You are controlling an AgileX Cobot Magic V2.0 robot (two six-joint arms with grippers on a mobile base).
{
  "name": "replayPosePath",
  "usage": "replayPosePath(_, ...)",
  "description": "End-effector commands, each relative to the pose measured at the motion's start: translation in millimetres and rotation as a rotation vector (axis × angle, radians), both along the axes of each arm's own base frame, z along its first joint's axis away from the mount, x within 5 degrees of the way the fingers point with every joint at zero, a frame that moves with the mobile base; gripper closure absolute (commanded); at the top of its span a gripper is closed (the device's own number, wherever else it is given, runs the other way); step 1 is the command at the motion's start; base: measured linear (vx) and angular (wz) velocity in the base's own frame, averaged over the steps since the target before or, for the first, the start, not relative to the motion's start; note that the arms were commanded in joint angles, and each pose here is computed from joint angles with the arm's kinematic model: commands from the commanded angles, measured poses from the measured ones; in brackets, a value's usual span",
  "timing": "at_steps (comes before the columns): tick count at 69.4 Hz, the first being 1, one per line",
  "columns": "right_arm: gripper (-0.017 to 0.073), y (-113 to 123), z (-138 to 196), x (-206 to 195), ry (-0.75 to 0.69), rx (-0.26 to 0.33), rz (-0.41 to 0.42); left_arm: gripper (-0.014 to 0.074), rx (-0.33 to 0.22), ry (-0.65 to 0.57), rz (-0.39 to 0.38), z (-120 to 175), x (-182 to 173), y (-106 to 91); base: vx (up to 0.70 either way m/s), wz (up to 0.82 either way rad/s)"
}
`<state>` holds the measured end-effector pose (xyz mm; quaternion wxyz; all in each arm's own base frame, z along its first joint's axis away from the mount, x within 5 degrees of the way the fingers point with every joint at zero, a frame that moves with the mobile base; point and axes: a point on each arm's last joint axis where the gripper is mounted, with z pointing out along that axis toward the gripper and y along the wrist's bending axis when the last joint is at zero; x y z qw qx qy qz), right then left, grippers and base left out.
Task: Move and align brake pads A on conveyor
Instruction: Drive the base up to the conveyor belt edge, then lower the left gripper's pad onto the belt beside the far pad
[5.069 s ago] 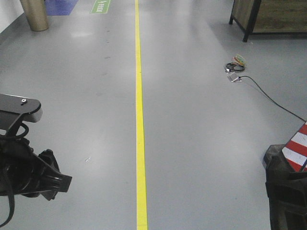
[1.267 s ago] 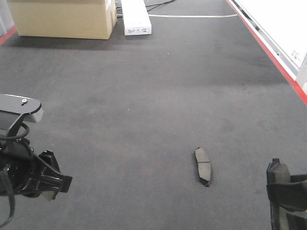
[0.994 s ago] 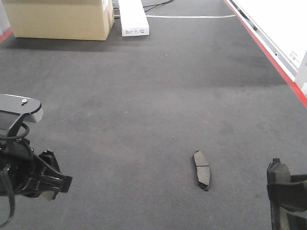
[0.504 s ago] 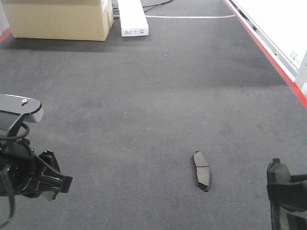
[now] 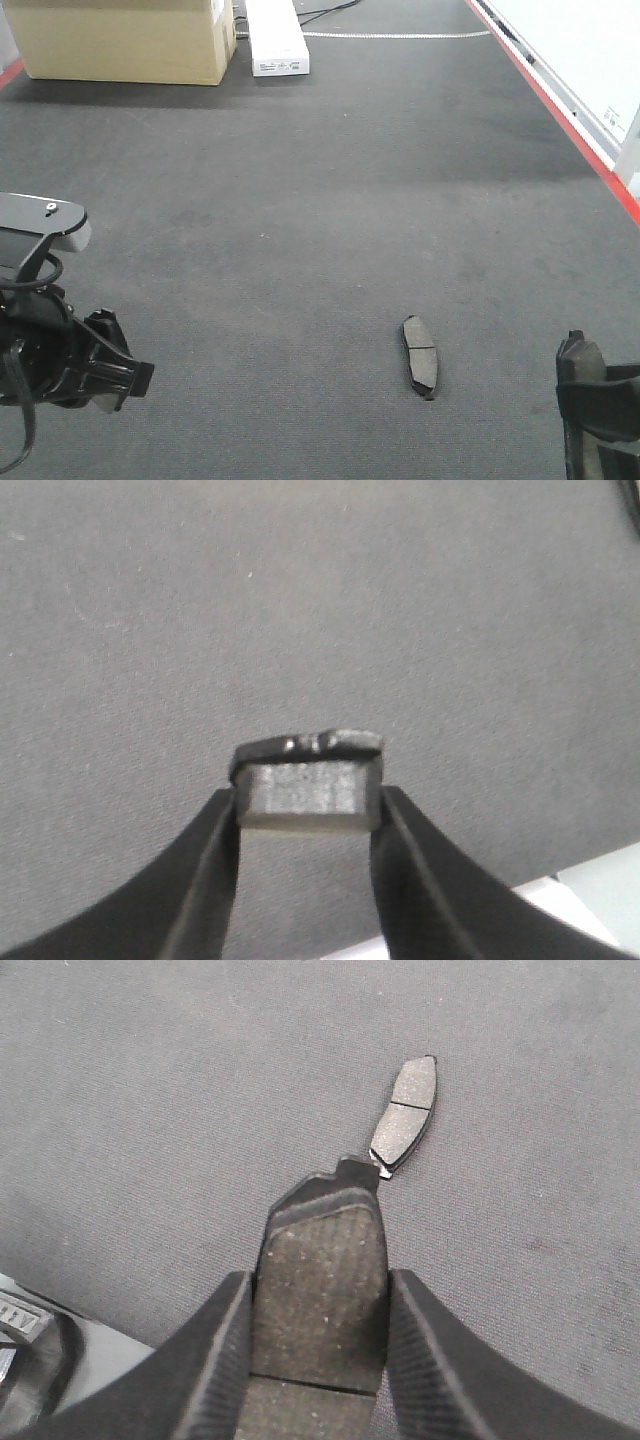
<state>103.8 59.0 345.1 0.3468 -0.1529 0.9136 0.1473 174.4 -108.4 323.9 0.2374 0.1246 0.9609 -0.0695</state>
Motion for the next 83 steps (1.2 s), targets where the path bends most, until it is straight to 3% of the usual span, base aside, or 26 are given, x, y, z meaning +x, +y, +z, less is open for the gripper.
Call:
replayPosePath(1, 0.0569, 1.5, 13.2, 3.3, -0.087, 0.043, -0.001, 0.06, -0.06, -0.072, 0.032, 13.9, 4.9, 0.6, 0.0, 0.0)
replayPosePath(17, 0.0569, 1.5, 13.2, 3.3, -0.087, 0.043, -0.001, 0.06, -0.021, -0.046, 0.145, 6.3, 24.7, 23.0, 0.0, 0.0)
replayPosePath(35, 0.0569, 1.5, 13.2, 3.3, -0.087, 0.043, -0.001, 0.06, 0.104, 0.045, 0.18, 3.5, 60.9, 51.6, 0.0, 0.0)
replayPosePath(51, 0.0569, 1.5, 13.2, 3.3, -0.087, 0.043, -0.001, 0.06, 0.189, 0.222, 0.226, -10.5, 106.0, 83.7, 0.0, 0.0)
replayPosePath(56, 0.0569, 1.5, 13.2, 3.3, -0.087, 0.043, -0.001, 0.06, 0.182, 0.288, 0.223, -19.8, 117.8, 91.2, 0.0, 0.0)
replayPosePath(70, 0.0569, 1.5, 13.2, 3.3, -0.087, 0.043, -0.001, 0.06, 0.062, 0.392, 0.223, -48.2, 147.0, 99.4, 0.0, 0.0)
replayPosePath(83, 0.0569, 1.5, 13.2, 3.3, -0.087, 0.043, -0.001, 0.06, 0.072, 0.454, 0.222, -71.7, 165.2, 102.9, 0.0, 0.0)
